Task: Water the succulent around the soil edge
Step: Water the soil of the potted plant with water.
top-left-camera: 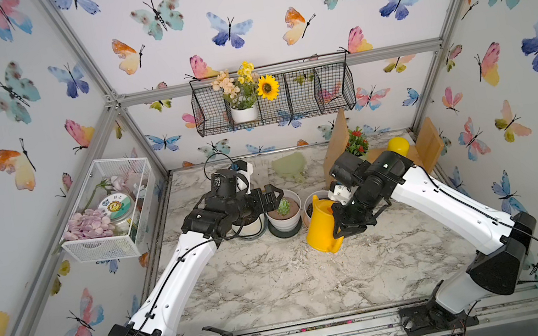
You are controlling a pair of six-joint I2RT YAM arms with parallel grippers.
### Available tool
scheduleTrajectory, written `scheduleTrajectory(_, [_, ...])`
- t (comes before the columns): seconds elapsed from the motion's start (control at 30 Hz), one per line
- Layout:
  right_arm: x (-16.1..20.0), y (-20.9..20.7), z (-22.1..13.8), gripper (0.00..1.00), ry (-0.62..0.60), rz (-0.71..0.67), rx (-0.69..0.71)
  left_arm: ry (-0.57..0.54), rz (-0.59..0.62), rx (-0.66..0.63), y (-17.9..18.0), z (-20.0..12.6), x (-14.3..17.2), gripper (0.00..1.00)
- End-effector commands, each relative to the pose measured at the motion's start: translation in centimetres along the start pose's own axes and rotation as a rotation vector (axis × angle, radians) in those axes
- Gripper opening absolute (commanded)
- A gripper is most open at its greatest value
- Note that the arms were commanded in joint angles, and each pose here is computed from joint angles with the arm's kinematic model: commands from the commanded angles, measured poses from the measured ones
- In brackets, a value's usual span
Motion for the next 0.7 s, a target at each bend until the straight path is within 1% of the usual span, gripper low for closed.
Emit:
scheduleTrajectory(0.0, [-0.2,0.5,-0.2,0.02,0.021,0.005,-0.019,-0.009,0.004,0.023,-0.3,0.1,-0.6,0.99])
scheduleTrajectory(0.13, [-0.7,1.0,0.2,0.02,0.043,-0.001,-0.034,-0.012,0.003,0.024,-0.3,0.2,-0.7,0.98])
scheduleTrajectory(0.27, [-1.5,1.2,0.1,0.02,0.033,0.01,-0.038,-0.011,0.004,0.023,-0.2,0.3,-0.7,0.99])
scheduleTrajectory(0.67, [-2.7,-0.5,-0.9,0.02,0.013,0.056,-0.06,0.002,0.004,0.057,-0.5,1.1,-1.4,0.99])
Point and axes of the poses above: each gripper's point midway between its finger pads, its own z axis out along the fingers, its own y axis along the line the jaws close on, x = y × z, the point moved 9 cm from there along -z, back along the fingers, and after that the axes turned 9 degrees about z, right-handed, at the moved point
